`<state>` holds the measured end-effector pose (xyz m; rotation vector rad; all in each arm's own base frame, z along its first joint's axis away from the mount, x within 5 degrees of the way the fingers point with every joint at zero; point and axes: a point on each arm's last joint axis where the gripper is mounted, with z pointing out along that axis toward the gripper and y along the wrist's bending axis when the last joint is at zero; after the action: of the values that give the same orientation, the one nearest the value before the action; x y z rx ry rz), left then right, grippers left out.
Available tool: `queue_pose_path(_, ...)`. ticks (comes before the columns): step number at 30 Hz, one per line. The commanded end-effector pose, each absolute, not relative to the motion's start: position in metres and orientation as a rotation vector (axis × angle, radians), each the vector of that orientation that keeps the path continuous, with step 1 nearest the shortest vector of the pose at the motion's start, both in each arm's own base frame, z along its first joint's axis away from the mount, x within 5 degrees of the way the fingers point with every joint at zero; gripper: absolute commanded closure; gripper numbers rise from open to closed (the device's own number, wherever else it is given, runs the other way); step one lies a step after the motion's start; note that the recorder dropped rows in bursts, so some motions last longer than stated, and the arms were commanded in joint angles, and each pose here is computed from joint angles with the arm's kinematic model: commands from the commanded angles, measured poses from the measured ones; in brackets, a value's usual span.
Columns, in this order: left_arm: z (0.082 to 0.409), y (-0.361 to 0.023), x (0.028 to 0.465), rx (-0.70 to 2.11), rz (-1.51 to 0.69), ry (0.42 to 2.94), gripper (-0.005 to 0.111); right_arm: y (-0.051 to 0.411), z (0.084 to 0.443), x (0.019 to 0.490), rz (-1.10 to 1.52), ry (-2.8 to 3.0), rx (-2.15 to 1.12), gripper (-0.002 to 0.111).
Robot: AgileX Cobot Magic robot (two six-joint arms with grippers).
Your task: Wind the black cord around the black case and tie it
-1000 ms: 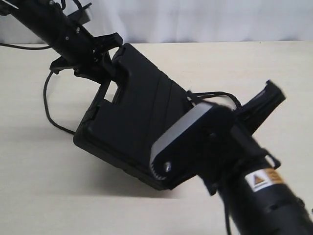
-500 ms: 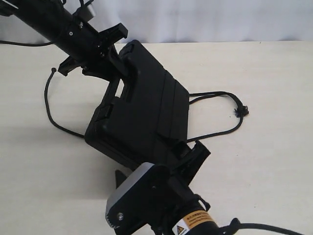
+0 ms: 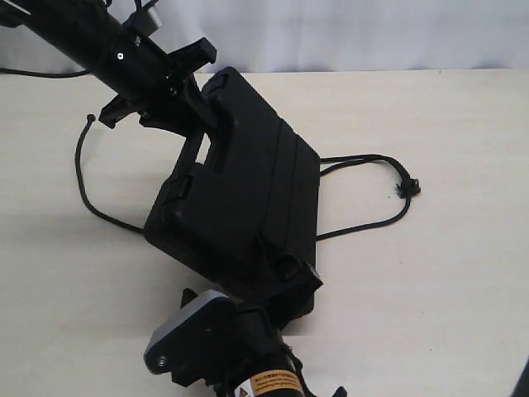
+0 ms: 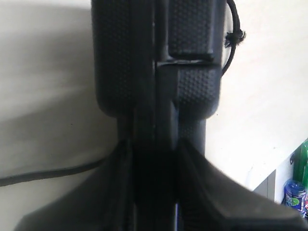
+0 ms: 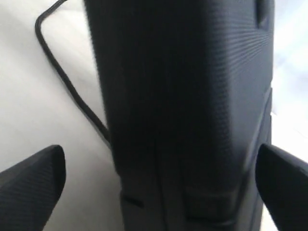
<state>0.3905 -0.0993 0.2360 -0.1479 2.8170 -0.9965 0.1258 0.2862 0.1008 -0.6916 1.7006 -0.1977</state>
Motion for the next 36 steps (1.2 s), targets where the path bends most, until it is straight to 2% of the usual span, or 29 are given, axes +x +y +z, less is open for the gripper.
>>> queue_pose_path(1,0.247,-0.103,0.391,-0.170,-1.052,2.770,0.107,0.297,0.099,0.130,-0.234,1.711,-0.630,0.014)
queue_pose_path(2,0.247,-0.102,0.391,-0.167,-1.044,2.771,0.107,0.298,0.100,0.135,-0.249,1.741,-0.571,0.030)
queue_pose_path(3,0.247,-0.102,0.392,-0.165,-1.035,2.769,0.107,0.297,0.100,0.137,-0.257,1.750,-0.556,0.041)
queue_pose_path(5,0.246,-0.101,0.392,-0.129,-1.004,2.764,0.107,0.294,0.100,0.142,-0.274,1.767,-0.523,0.090)
queue_pose_path(6,0.245,-0.100,0.393,-0.097,-0.986,2.756,0.107,0.294,0.100,0.142,-0.269,1.769,-0.517,0.103)
queue_pose_path(12,0.245,-0.099,0.394,0.133,-0.921,2.712,0.107,0.295,0.100,0.142,-0.262,1.765,-0.519,0.103)
queue_pose_path(13,0.245,-0.099,0.394,0.173,-0.913,2.703,0.104,0.295,0.100,0.142,-0.259,1.765,-0.515,0.103)
queue_pose_path(15,0.245,-0.099,0.393,0.208,-0.908,2.697,0.094,0.295,0.101,0.142,-0.257,1.763,-0.519,0.103)
queue_pose_path(20,0.245,-0.099,0.395,0.226,-0.890,2.677,0.062,0.296,0.101,0.142,-0.230,1.769,-0.488,0.103)
queue_pose_path(23,0.251,-0.099,0.398,0.230,-0.889,2.657,0.053,0.296,0.101,0.142,-0.204,1.777,-0.455,0.103)
queue_pose_path(27,0.286,-0.090,0.402,0.316,-0.891,2.615,0.052,0.296,0.103,0.142,-0.167,1.783,-0.410,0.103)
queue_pose_path(29,0.315,-0.078,0.396,0.386,-0.818,2.593,0.052,0.295,0.110,0.142,-0.100,1.788,-0.339,0.103)
queue_pose_path(34,0.367,-0.041,0.366,0.301,-0.332,2.554,0.052,0.277,0.132,0.135,0.266,1.733,-0.245,0.104)
queue_pose_path(36,0.377,-0.041,0.352,0.275,-0.332,2.515,0.052,0.274,0.141,0.137,0.302,1.723,-0.210,0.104)
